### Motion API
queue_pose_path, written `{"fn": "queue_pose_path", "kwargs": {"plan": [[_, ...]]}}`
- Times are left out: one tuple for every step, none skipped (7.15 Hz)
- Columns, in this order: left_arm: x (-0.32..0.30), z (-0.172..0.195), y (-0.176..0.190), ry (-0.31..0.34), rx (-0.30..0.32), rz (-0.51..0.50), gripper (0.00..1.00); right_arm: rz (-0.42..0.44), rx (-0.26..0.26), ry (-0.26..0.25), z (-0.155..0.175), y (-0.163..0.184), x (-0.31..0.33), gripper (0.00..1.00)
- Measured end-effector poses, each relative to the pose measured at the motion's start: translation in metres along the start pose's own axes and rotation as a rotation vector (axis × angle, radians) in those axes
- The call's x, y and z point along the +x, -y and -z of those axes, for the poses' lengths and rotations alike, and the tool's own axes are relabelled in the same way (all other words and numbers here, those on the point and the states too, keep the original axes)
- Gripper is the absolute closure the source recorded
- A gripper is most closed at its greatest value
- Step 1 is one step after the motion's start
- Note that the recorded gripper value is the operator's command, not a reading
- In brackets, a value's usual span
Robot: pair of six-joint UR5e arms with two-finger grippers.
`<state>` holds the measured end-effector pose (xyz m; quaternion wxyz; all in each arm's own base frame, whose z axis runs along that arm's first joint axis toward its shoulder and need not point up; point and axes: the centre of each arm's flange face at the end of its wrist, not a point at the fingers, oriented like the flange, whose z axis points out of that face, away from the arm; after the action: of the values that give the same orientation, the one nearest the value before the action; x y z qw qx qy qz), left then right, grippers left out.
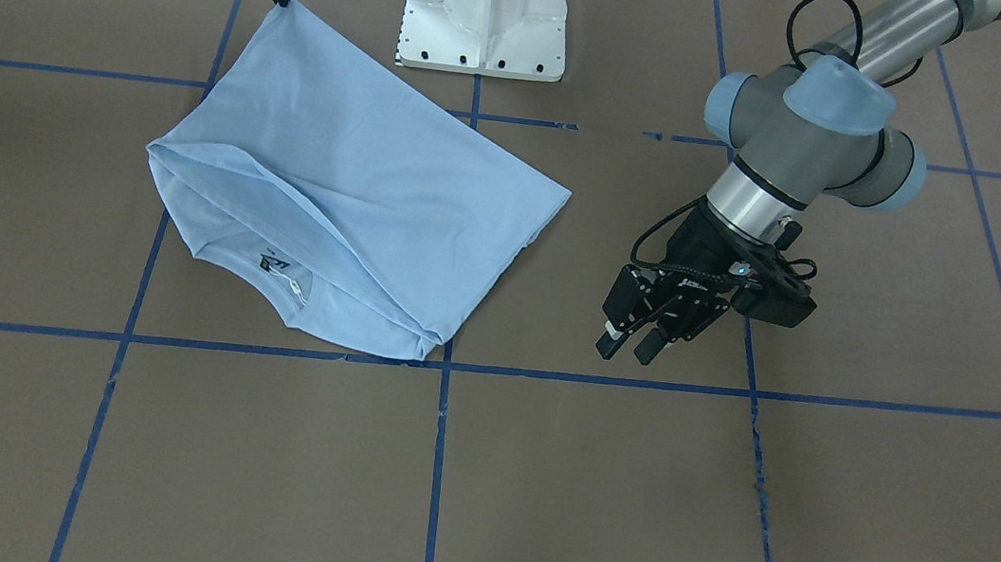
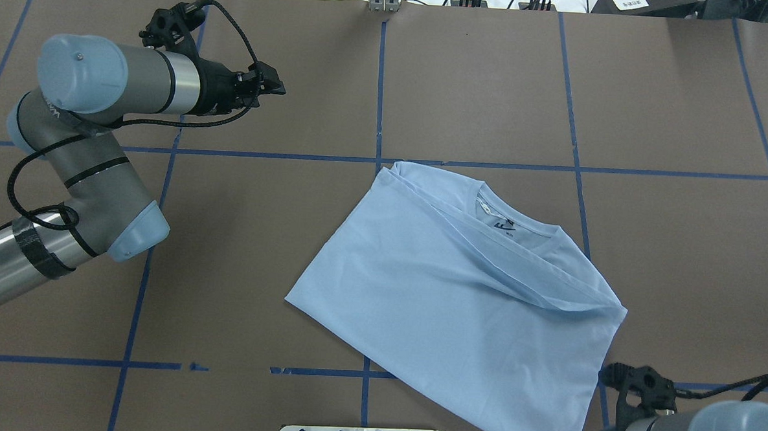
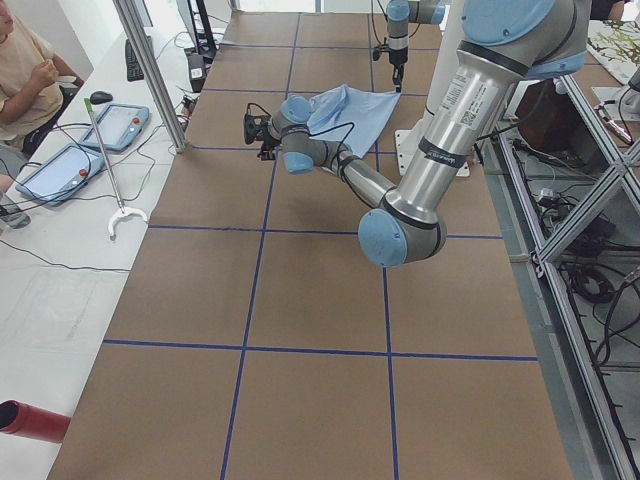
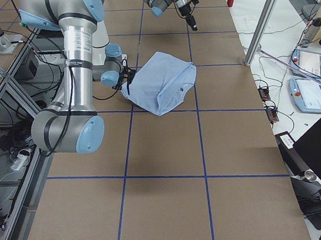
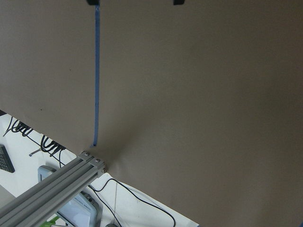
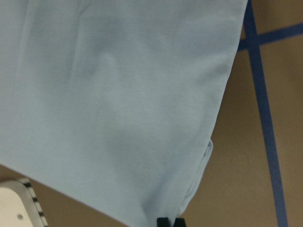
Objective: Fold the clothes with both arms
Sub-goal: 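Drag the folded shirt with the right gripper toward the robot's near side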
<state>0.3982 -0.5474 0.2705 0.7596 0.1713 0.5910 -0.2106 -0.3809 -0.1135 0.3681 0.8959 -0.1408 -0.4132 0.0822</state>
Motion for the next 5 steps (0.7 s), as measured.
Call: {"fn": "queue_pose_path", "kwargs": {"plan": [[0.005,0.004,-0.002,-0.011,-0.004,0.000,0.38,0.007,-0.028,-0.013,-0.002,-0.016,0.003,0.00],[0.009,0.009,-0.007,-0.023,-0.011,0.001,0.35,0.002,-0.039,-0.001,0.003,-0.022,0.000,0.00],[0.007,0.013,-0.013,-0.024,-0.026,0.006,0.35,-0.009,-0.029,0.026,0.011,-0.021,-0.007,0.00],[0.000,0.016,-0.022,-0.016,-0.061,0.036,0.35,-0.024,0.005,0.067,0.018,-0.014,-0.019,0.00],[-0.009,0.019,-0.041,-0.006,-0.117,0.091,0.35,-0.050,0.073,0.115,0.023,0.002,-0.032,0.00]]}}
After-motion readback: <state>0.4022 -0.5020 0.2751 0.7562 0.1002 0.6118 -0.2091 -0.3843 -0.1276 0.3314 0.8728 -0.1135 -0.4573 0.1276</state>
